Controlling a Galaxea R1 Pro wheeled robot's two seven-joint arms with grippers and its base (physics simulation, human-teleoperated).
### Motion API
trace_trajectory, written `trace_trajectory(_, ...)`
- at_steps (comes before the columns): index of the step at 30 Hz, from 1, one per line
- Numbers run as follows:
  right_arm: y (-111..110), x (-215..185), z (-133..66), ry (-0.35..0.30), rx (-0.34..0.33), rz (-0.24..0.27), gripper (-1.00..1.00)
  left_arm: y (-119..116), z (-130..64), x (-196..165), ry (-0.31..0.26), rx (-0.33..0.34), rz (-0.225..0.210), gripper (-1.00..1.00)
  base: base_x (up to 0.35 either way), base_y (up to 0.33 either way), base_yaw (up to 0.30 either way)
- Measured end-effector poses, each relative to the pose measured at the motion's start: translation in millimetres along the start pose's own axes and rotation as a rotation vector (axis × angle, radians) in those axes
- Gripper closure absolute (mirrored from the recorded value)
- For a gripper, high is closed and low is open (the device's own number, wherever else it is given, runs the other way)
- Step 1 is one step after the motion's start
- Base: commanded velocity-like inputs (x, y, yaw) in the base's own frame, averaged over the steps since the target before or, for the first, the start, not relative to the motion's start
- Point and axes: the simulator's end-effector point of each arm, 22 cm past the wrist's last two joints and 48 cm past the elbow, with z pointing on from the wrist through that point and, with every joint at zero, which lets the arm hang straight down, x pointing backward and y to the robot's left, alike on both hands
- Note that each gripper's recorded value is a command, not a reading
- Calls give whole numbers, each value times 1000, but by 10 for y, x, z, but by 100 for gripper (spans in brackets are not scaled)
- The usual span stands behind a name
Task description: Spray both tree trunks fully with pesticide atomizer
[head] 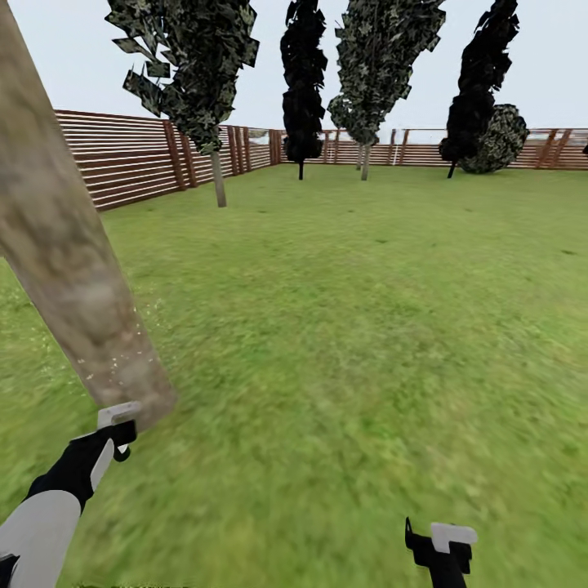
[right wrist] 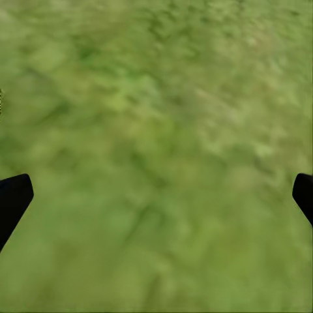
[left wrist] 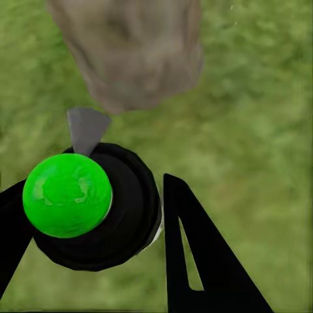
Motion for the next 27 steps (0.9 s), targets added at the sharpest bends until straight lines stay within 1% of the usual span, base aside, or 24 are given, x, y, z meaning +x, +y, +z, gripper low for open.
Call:
trace_trajectory(10,-2,7,-1,2,0,0,-100,-11,2,11,2,2,-2,100,1,-272,274)
trace_trajectory(17,-36,7,3,1,6,-2,-100,-32,1,17,3,4,-1,100,5,-272,22)
trace_trajectory(21,-38,38,-10,8,7,-2,-100,-34,-1,16,3,5,-1,100,139,-251,53)
trace_trajectory(24,-24,41,-13,9,5,-1,-100,-140,-7,52,7,19,-2,100,205,-167,252)
trace_trajectory(25,-33,41,-12,9,7,-1,-100,-262,-21,47,4,36,-2,100,68,-47,275)
trace_trajectory(27,-35,41,-11,9,7,-1,-100,-397,-40,27,-1,54,8,100,29,-20,277)
